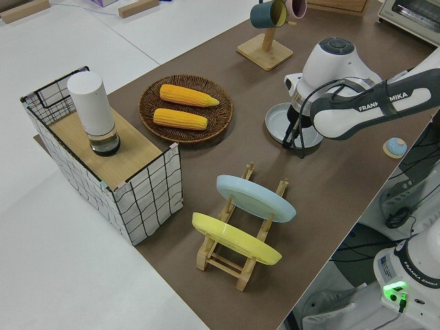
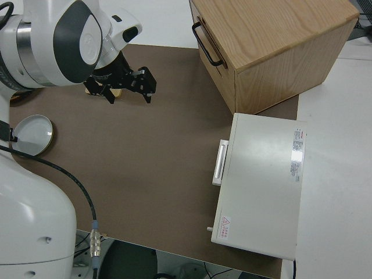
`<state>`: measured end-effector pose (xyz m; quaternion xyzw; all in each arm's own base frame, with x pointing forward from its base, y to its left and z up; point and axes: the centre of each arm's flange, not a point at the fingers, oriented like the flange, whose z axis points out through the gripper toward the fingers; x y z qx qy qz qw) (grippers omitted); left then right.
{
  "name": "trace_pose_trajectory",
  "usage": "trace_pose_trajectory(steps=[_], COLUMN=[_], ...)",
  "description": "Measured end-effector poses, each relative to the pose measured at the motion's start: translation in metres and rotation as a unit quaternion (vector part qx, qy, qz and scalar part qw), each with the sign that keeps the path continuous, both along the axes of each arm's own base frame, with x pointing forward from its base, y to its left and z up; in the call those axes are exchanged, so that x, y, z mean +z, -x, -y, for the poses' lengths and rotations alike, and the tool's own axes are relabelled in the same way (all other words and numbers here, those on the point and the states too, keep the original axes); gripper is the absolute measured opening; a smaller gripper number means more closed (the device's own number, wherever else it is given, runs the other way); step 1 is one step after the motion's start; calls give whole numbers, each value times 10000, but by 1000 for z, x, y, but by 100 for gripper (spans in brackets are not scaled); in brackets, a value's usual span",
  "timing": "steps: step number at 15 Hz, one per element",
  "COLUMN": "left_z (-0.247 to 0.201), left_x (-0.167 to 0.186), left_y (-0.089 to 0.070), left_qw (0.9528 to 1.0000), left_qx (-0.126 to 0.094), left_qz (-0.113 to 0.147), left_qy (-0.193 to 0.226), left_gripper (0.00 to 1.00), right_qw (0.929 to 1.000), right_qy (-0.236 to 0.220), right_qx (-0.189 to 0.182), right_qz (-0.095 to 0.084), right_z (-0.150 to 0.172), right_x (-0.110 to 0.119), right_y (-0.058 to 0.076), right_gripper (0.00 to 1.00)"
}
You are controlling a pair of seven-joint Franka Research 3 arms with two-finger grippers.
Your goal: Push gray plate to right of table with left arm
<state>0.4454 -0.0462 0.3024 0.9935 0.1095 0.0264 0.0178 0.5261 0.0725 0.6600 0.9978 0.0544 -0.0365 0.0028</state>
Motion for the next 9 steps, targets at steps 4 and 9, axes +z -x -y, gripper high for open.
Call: trace_pose_trajectory(steps=[4,9], left_z=[4,24], left_x=[2,2], left_y=[0,3], left_qw=[9999,9997], left_qx=[98,241], left_qz=[19,6], left_qy=[9,30], left_gripper=[4,4], right_qw=[10000,10000], right_qy=[0,0], right_qx=[0,0], right_qz=[0,0], right_z=[0,0], right_x=[0,0], right_y=[0,0], right_gripper=[99,99])
